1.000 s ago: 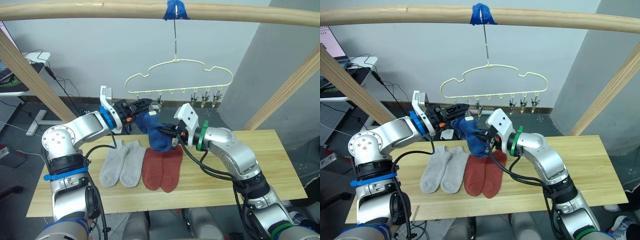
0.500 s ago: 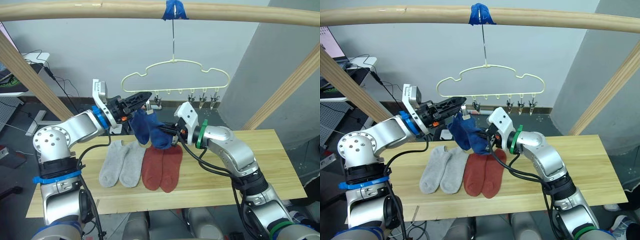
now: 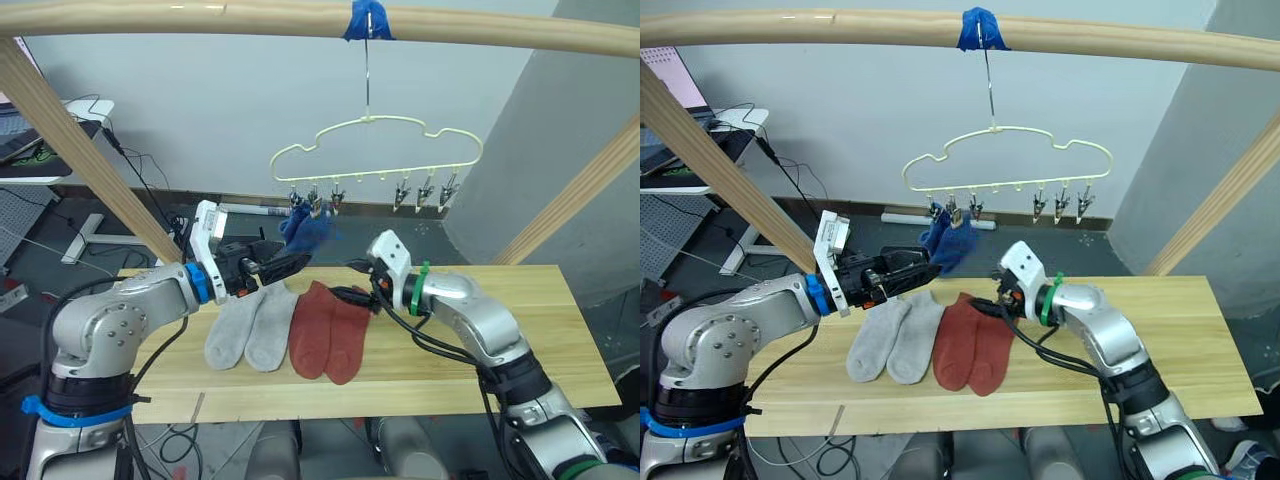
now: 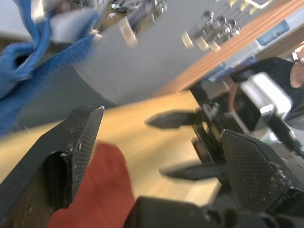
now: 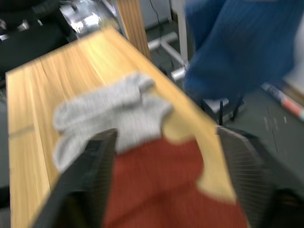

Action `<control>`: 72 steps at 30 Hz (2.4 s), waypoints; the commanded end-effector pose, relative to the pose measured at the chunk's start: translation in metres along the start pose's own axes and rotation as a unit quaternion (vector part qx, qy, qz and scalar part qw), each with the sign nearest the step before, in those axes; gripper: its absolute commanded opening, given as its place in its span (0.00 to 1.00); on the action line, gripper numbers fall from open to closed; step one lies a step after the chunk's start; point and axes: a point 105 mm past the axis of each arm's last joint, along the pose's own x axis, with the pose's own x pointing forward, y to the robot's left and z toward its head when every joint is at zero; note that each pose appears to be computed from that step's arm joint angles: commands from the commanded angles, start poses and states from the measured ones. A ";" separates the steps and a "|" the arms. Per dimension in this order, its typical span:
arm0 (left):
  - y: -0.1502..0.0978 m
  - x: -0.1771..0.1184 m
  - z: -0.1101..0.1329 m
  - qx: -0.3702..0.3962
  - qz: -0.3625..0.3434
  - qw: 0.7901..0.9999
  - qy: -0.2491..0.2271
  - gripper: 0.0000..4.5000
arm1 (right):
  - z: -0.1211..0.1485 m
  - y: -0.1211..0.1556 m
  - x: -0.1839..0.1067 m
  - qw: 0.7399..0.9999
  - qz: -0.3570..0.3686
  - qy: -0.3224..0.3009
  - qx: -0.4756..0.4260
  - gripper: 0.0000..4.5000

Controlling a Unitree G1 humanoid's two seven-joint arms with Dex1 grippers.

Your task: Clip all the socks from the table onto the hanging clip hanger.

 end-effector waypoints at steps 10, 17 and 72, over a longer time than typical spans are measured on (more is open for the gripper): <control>-0.002 0.028 0.006 0.151 0.053 0.982 -0.097 1.00 | 0.054 -0.005 -0.057 0.995 -0.045 -0.087 -0.026 0.99; -0.014 0.049 0.009 0.213 0.071 0.961 -0.164 0.75 | 0.074 -0.001 -0.076 0.989 -0.075 -0.128 -0.015 1.00; 0.002 0.106 0.039 0.207 0.115 0.942 -0.239 0.75 | 0.114 0.001 -0.083 0.973 -0.097 -0.204 -0.040 1.00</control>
